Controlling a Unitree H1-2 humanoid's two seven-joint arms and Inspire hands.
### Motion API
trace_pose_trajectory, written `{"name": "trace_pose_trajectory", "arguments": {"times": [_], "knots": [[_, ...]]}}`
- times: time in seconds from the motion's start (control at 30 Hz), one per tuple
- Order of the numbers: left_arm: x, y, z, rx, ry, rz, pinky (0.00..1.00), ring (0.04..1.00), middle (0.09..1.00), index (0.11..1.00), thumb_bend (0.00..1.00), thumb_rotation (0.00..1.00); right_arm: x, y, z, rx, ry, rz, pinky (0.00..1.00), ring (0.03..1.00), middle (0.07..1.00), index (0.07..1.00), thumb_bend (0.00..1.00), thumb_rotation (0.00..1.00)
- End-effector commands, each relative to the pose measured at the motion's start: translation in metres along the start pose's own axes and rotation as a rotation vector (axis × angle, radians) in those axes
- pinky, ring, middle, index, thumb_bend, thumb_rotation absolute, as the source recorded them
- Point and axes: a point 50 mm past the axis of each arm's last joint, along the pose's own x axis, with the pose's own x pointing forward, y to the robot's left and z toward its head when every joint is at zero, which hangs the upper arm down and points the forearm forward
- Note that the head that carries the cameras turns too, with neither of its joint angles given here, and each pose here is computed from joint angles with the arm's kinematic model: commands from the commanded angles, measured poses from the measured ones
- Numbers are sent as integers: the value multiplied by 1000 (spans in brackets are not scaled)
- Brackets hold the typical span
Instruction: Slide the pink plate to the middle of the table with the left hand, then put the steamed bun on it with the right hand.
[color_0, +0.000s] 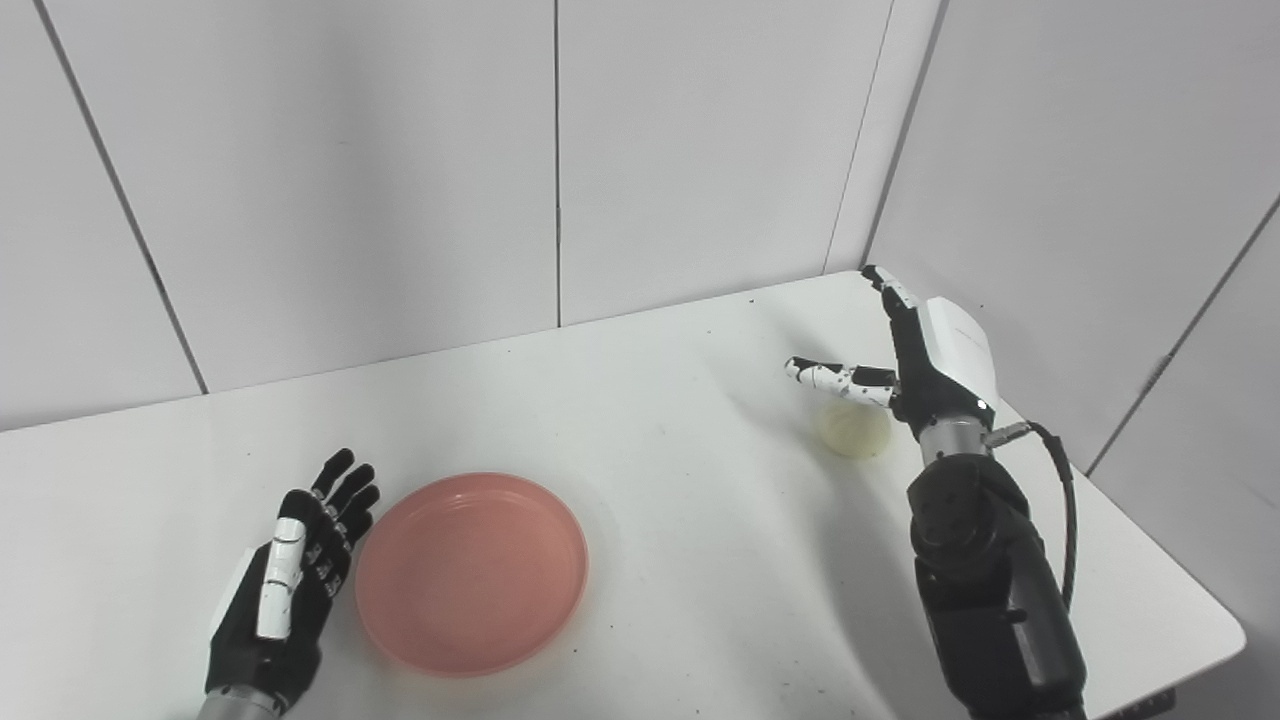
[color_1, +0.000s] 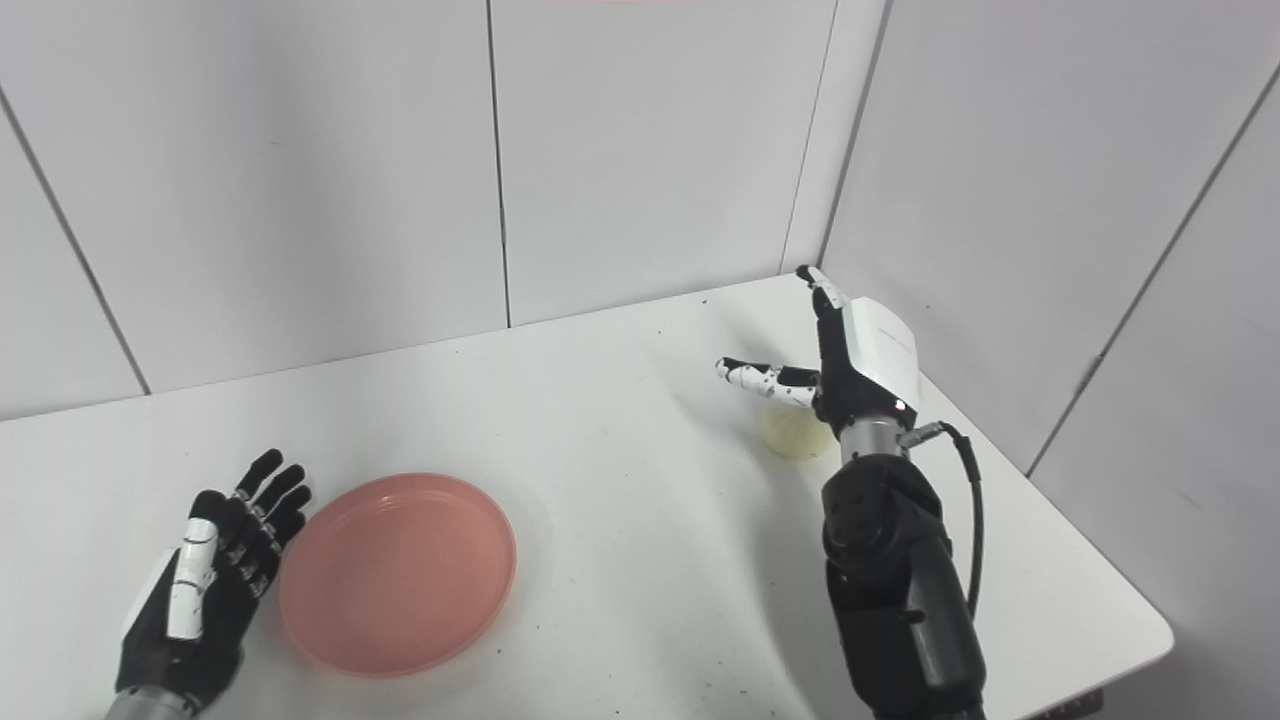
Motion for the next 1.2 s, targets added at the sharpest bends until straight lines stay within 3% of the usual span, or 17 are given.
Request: {"name": "trace_pose_trajectory", "arguments": {"times": [0.0, 0.17, 0.47, 0.63, 0.77, 0.93, 1.07, 1.1, 1.13, 1.17], "knots": [[2, 6, -1, -7, 6, -8, 974, 940, 929, 902, 771, 934, 8, -9, 9, -17, -9, -51, 755, 882, 901, 876, 797, 430], [1, 9, -2, -8, 10, -3, 942, 922, 911, 883, 778, 905, 14, -1, 0, -83, 48, -37, 749, 877, 895, 877, 816, 440], [0, 10, -1, -10, 4, -9, 938, 921, 910, 883, 762, 904, 19, 9, -13, -134, 71, -20, 715, 841, 869, 864, 841, 391], [0, 7, 0, -7, 0, -7, 950, 930, 918, 892, 763, 909, 22, 21, -22, -184, 107, 32, 726, 841, 870, 870, 856, 428], [0, 7, 0, -13, 1, -4, 956, 932, 918, 894, 752, 912, 24, 27, -27, -207, 142, 68, 736, 847, 871, 880, 848, 371], [0, 7, 0, -5, 5, -8, 947, 929, 917, 891, 763, 908, 28, 32, -31, -227, 184, 103, 668, 821, 858, 876, 849, 323], [-1, 7, 2, -3, 7, -7, 938, 923, 911, 885, 775, 895, 30, 33, -33, -242, 211, 117, 500, 681, 778, 845, 864, 255], [-1, 7, 3, -2, 2, -8, 938, 923, 911, 885, 775, 895, 29, 33, -33, -240, 212, 123, 500, 681, 778, 845, 864, 255], [-2, 7, 4, -1, -1, -9, 949, 930, 920, 893, 765, 903, 29, 33, -33, -238, 212, 127, 359, 501, 639, 842, 851, 216], [-2, 7, 4, -3, -3, -11, 953, 932, 923, 896, 761, 906, 28, 33, -34, -227, 211, 134, 311, 440, 592, 841, 846, 203]]}}
